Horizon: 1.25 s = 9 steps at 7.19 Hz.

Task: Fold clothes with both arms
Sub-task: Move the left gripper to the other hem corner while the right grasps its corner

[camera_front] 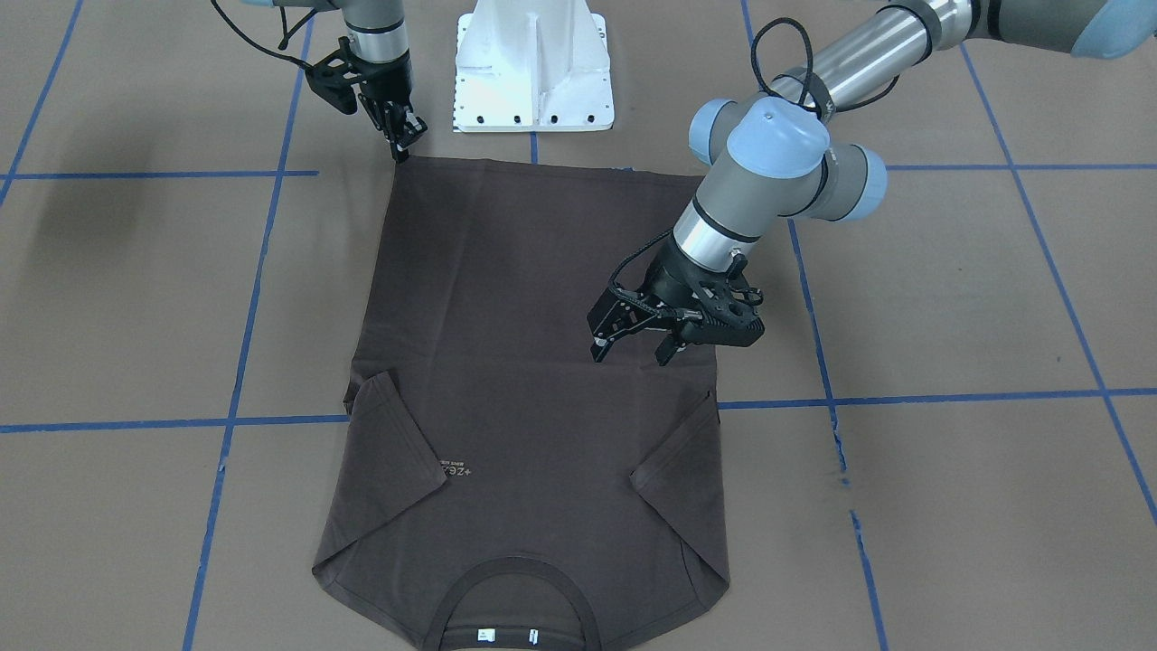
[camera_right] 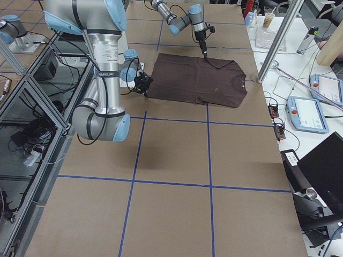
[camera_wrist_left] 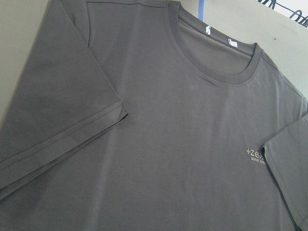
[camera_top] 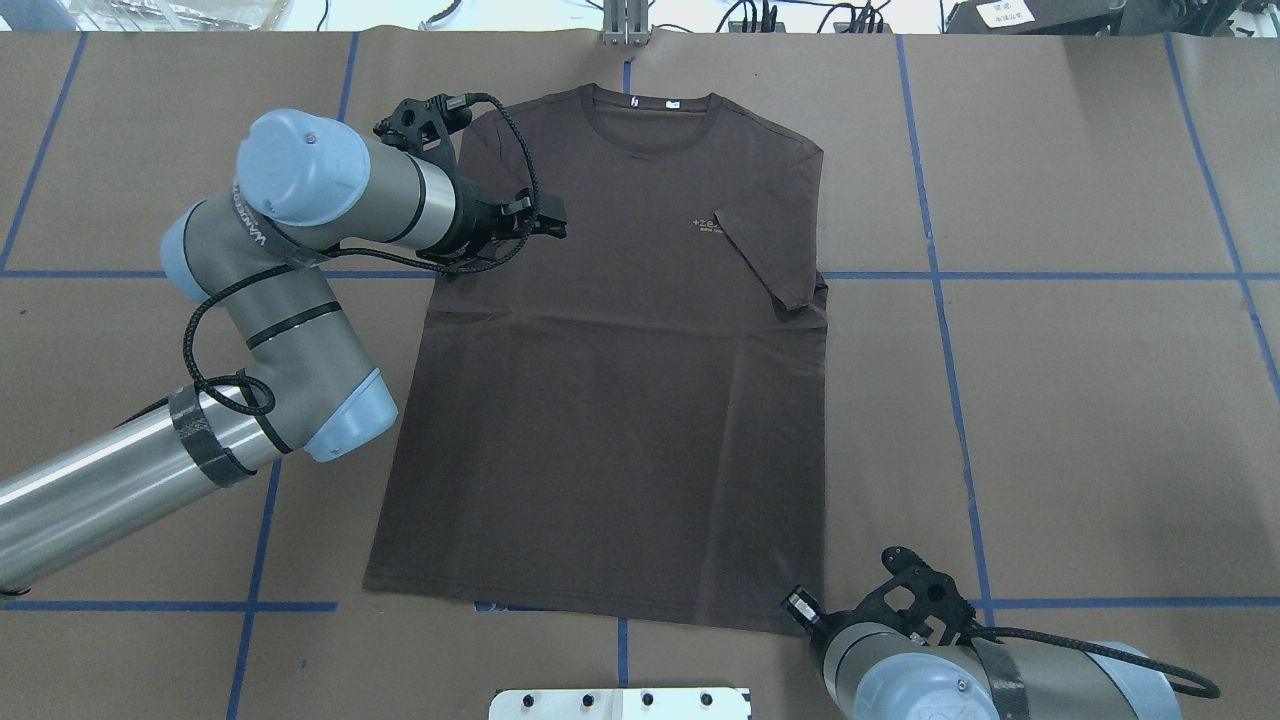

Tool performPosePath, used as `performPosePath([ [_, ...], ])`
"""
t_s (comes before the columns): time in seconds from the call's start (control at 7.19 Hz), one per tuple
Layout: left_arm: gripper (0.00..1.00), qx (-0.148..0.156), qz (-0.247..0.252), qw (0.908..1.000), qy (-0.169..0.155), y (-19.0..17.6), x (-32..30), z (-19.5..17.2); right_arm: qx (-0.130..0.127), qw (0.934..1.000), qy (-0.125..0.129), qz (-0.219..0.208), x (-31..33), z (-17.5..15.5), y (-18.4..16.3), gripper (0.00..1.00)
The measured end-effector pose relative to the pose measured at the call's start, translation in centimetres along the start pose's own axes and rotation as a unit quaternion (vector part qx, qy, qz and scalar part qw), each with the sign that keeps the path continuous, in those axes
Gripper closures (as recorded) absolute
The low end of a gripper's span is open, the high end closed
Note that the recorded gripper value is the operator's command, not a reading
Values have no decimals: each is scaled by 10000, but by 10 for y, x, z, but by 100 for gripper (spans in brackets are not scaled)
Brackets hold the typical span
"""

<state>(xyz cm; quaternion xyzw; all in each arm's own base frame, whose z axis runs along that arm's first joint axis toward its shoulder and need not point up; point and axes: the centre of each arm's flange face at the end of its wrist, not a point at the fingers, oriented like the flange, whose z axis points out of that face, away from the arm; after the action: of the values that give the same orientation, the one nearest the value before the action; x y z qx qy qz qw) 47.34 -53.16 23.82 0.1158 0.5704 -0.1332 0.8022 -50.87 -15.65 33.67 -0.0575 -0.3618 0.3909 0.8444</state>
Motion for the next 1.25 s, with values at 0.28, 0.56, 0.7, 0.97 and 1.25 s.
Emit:
performPosePath([
  [0.28,0,-43,-217,9997,113,33,-20,-30,-112,9999,-118,39,-4,-18,-3,100],
  [0.56,0,14,-166,9998,-149,109,-60,-50,-119,9998,-132,49,-3,-22,-6,100],
  [0.7,1,-2,-175,9990,-411,150,-77,-60,-116,9998,-131,50,-2,-22,-7,100],
  [0.97,5,-61,-275,9954,-920,210,-121,-72,-115,9998,-131,51,-2,-22,-7,100],
  [1.25,15,-154,-352,9908,-1295,238,-152,-70,-113,9998,-129,51,-2,-22,-7,100],
])
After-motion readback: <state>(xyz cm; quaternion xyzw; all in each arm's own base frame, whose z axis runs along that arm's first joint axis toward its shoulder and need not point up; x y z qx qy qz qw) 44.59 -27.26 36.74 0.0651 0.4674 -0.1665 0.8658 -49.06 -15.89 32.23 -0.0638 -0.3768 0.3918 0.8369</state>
